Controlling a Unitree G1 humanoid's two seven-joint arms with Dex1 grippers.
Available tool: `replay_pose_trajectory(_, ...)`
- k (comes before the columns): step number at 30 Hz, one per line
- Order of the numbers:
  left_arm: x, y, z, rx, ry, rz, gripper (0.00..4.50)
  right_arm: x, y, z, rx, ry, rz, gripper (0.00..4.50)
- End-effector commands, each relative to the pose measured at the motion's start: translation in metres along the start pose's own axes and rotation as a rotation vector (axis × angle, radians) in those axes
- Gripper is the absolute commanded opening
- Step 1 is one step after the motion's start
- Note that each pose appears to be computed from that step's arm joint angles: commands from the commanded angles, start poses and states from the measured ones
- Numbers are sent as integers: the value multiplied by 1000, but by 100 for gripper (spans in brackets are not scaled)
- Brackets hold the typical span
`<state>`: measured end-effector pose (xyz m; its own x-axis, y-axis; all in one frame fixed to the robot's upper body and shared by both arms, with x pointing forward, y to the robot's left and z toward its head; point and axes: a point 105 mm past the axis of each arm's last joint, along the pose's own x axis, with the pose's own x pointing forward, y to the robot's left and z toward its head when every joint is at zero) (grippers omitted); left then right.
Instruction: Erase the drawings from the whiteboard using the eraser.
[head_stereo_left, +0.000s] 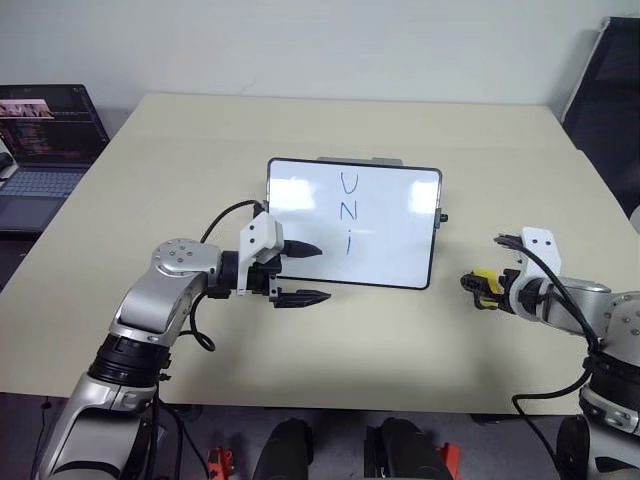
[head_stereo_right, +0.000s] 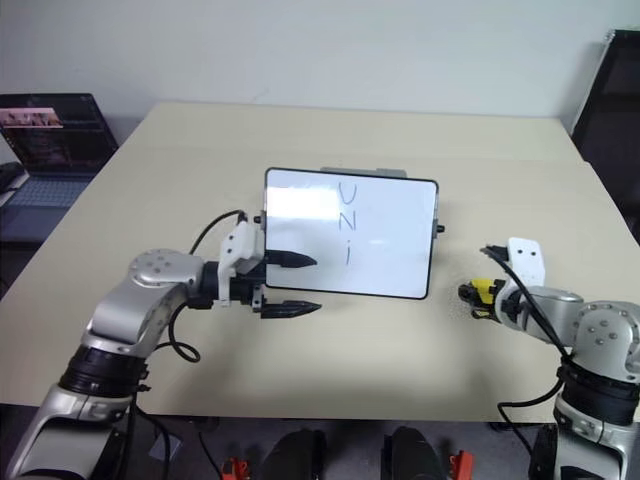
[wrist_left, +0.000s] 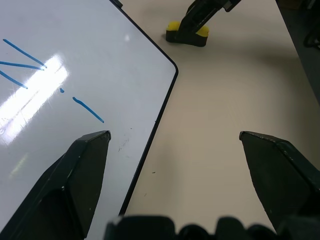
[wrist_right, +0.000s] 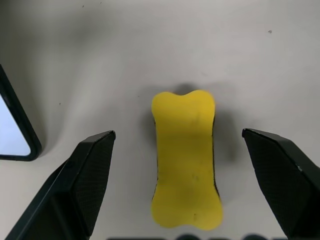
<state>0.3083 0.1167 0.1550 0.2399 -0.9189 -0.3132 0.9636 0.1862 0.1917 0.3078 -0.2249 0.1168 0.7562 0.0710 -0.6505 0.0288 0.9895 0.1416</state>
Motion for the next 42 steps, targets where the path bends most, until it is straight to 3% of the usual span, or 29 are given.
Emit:
replay_pose_trajectory(1,-5,2,13,44,-24,16,450,-3,-4,6,1,-20,-18,447)
replay_pose_trajectory(28,-11,2,13,57,-10,34,450,9,-3,9,20,-13,-29,447)
replay_pose_trajectory(32,-11,2,13,57,-8,35,450,9,-3,8,18,-13,-30,361)
replay_pose_trajectory(39,-11,4,14,60,-10,38,450,9,-3,8,19,-16,-28,128)
replay_pose_trajectory(42,-11,4,14,61,-10,40,450,9,-3,8,19,-16,-26,109)
